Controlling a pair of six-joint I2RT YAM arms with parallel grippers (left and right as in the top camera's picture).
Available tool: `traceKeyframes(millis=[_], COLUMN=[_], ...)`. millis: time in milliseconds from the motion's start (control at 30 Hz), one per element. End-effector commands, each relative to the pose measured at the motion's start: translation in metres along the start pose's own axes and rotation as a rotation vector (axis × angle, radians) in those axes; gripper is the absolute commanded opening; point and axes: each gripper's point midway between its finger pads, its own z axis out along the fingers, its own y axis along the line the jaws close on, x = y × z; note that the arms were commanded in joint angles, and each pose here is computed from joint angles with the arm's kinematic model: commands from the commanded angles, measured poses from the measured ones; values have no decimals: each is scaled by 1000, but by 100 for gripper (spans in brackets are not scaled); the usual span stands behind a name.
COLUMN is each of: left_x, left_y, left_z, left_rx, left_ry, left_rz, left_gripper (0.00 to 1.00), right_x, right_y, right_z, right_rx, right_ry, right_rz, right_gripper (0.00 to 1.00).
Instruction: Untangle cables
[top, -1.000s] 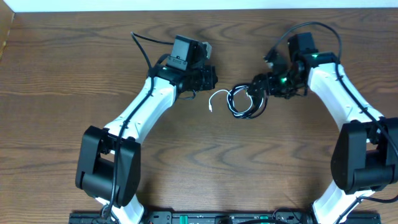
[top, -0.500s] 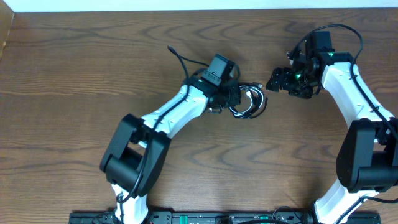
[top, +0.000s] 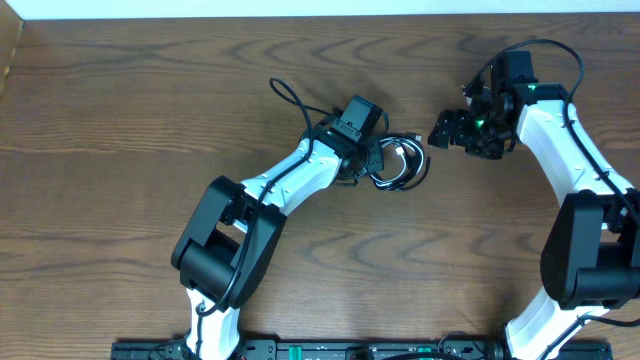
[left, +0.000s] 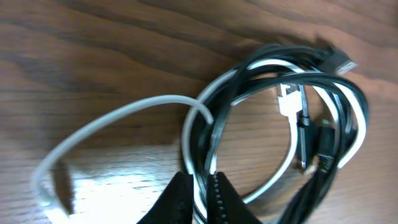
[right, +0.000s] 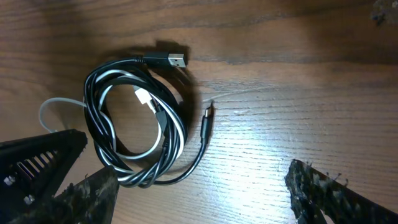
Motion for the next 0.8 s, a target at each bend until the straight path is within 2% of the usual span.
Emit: traceKeyframes(millis=[0,33,200,433,500,533,567,600,700,767], left_x=[-1,1,9,9,9,9,9,9,8,5], left_y=[8,8,12,12,13,13,13,13,12,9], left_z=[9,12,29,31,31,31,31,31,29,22], left_rx=[-61,-62,-75,-77,-78,-78,-78,-78,-75,-61], left_ry=[-29,-25,-7,-6,-6,-6,-6,-6,-7,-12], left_rz=[6,9,-37,-43,-43,-43,-43,-43,-44,-46], left_gripper=[17,21,27,28,25,21,11,8,7,7], right_x=[-7,-7,-6,-5,-5,-5,-5,-5,-3,0], right_y=[4,4,4,3,3,4,4,4,5,15], right_z=[-12,-12,-12,-12,-12,-12,-12,-12,-12,-12], right_rx=[-4,-4,-4,-3,-2,-3,-3,-3,-9,-68], right_ry=[-37,-38,-34,-31,-31,-30,-30,-30,-24,-10], right_rz=[-14,-13,-13,-11,-11,-11,-11,-11,-12,-73], right_gripper=[83,83,83,84,84,84,84,84,84,83])
